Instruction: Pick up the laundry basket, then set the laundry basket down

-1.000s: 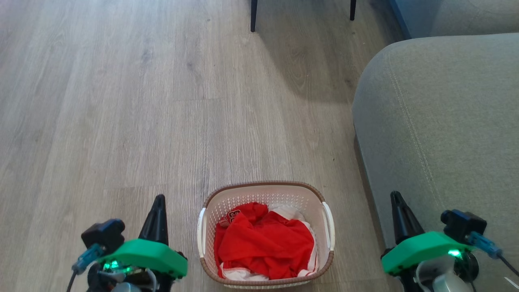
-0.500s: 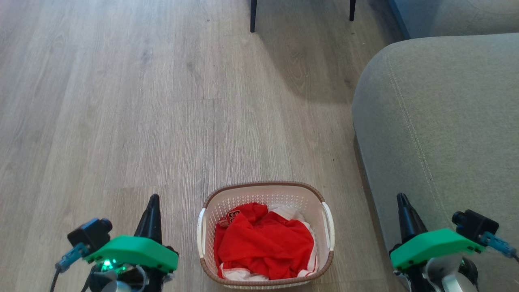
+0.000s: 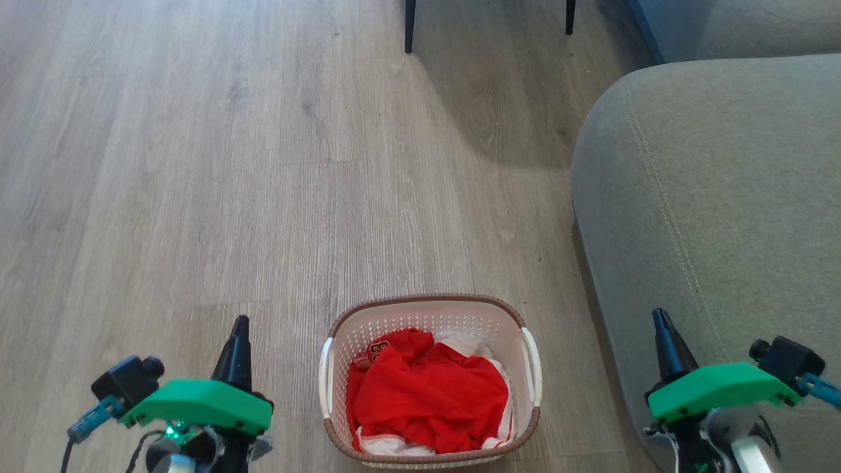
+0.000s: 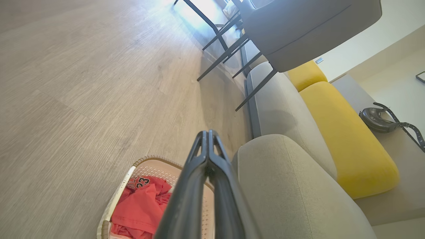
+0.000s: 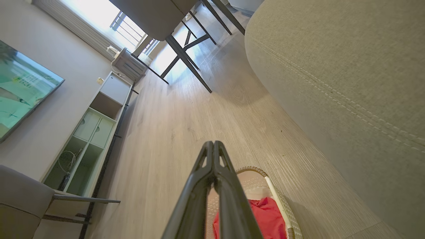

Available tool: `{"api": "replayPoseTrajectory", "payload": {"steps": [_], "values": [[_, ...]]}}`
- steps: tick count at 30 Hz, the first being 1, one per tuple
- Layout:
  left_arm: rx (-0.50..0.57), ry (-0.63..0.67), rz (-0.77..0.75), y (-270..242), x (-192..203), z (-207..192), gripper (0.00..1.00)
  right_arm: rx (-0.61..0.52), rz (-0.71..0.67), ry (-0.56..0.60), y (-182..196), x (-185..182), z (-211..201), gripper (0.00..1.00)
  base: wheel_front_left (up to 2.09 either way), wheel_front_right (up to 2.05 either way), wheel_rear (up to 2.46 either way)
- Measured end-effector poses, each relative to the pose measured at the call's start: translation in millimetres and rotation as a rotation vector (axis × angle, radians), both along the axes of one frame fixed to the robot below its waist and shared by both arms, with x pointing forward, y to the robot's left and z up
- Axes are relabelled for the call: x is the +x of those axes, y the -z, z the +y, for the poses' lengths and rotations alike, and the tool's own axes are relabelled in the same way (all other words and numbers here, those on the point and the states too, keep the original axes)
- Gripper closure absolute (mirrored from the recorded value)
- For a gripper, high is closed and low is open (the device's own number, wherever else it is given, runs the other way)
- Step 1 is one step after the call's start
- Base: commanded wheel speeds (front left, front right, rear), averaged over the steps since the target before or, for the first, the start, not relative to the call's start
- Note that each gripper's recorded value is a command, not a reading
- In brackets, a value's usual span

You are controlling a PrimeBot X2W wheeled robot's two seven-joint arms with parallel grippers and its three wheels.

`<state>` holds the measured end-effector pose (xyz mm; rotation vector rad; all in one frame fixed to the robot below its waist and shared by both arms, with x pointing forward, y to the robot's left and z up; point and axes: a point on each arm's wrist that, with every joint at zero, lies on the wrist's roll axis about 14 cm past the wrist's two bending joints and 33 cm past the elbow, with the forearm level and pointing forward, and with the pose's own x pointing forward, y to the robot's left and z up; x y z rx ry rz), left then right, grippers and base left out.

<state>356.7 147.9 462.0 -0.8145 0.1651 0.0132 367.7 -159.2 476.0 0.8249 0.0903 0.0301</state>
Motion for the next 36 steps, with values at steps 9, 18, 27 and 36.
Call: {"api": "replayPoseTrajectory", "payload": {"steps": [9,18,27,36], "values": [[-0.097,-0.014,0.004,-2,4,4,1.0,0.092,0.023,0.022,3,0,-6,1.0,0.0,0.0,0.0],[-0.192,-0.029,0.026,1,4,7,1.0,0.188,0.037,0.05,4,0,-13,1.0,0.0,0.0,0.0],[-0.289,-0.047,0.03,1,5,13,1.0,0.282,0.053,0.071,6,-1,-19,1.0,0.0,0.0,0.0],[-0.386,-0.066,0.022,-4,10,19,1.0,0.379,0.053,0.088,4,2,-24,1.0,0.0,0.0,0.0]]}}
